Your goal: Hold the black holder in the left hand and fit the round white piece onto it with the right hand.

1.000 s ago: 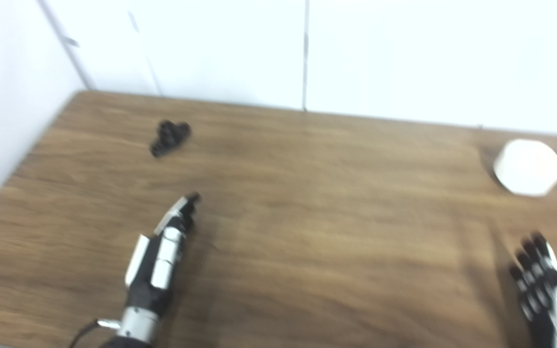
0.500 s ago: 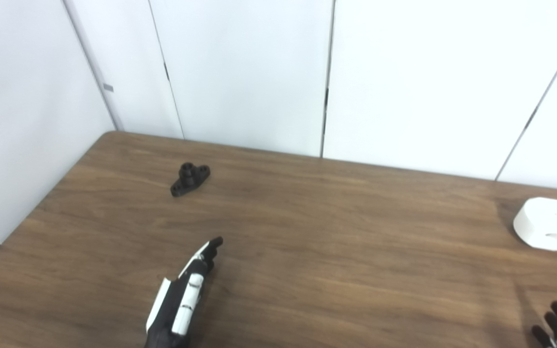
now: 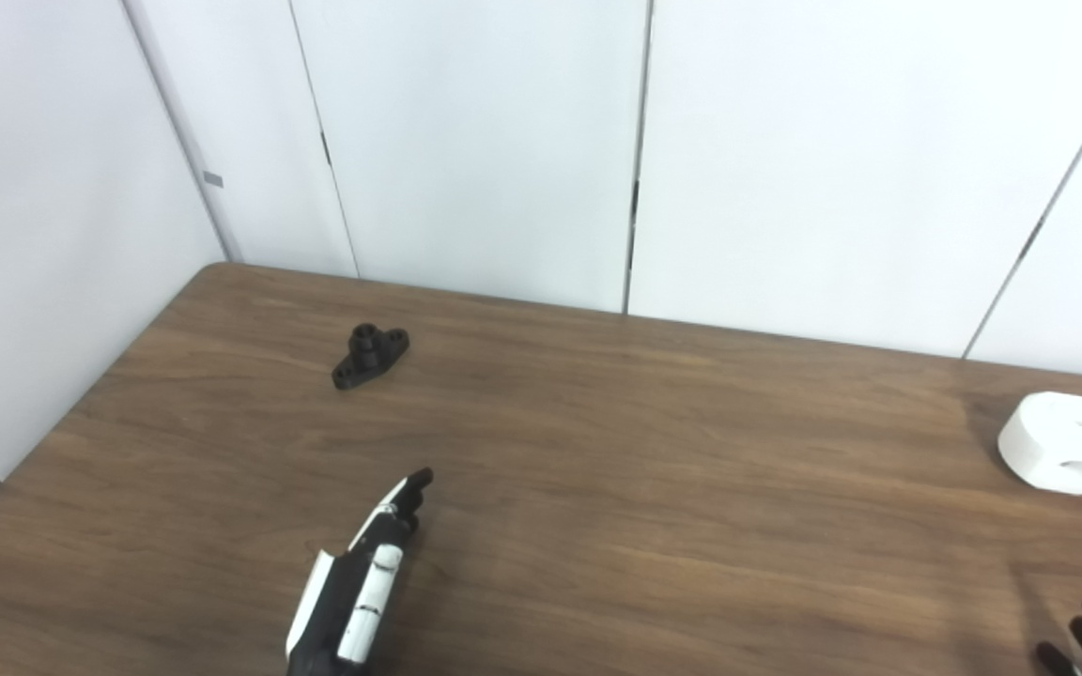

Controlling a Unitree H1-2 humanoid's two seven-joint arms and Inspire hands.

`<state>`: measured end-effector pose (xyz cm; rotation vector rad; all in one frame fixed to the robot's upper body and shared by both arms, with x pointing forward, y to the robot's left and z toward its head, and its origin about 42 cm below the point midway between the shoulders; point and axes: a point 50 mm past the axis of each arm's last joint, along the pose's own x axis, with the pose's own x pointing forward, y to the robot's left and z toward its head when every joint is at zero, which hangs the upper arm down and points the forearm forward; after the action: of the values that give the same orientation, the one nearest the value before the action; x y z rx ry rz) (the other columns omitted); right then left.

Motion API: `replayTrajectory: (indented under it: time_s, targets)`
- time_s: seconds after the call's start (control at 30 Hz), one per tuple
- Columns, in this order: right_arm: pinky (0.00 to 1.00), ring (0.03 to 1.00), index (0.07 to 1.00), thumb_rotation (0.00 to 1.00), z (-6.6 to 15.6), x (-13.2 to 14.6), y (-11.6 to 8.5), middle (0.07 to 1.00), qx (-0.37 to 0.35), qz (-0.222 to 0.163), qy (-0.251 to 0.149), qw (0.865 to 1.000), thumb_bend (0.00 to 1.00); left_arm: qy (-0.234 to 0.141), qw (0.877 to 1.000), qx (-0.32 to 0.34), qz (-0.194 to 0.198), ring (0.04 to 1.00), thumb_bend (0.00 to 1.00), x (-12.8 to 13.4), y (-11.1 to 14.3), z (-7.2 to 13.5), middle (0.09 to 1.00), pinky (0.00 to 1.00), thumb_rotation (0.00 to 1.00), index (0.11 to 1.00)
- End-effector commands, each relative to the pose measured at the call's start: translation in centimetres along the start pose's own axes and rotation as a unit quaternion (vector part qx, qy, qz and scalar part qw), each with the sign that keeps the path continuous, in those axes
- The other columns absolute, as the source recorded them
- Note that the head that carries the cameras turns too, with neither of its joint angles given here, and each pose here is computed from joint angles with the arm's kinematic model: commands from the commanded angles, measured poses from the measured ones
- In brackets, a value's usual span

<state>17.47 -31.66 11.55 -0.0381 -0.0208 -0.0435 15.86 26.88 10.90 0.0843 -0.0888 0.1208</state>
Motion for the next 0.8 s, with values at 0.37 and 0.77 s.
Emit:
replayTrajectory:
  time_s: [0.37,0.77]
  targets:
    - [1.00,1.000,1.000,1.00,-0.6,-0.7,-0.7,1.000,-0.004,0.008,0.020,1.000,0.64,-0.037,0.977,0.194,0.081,0.947,0.66,2.5,3.4,6.3,0.961,0.88,0.37,0.916]
    - [1.00,1.000,1.000,1.00,-0.7,-0.6,-0.6,1.000,-0.007,0.005,0.029,1.000,0.66,-0.029,0.941,0.316,0.120,0.959,0.78,8.6,7.5,9.0,0.976,0.88,0.31,0.946]
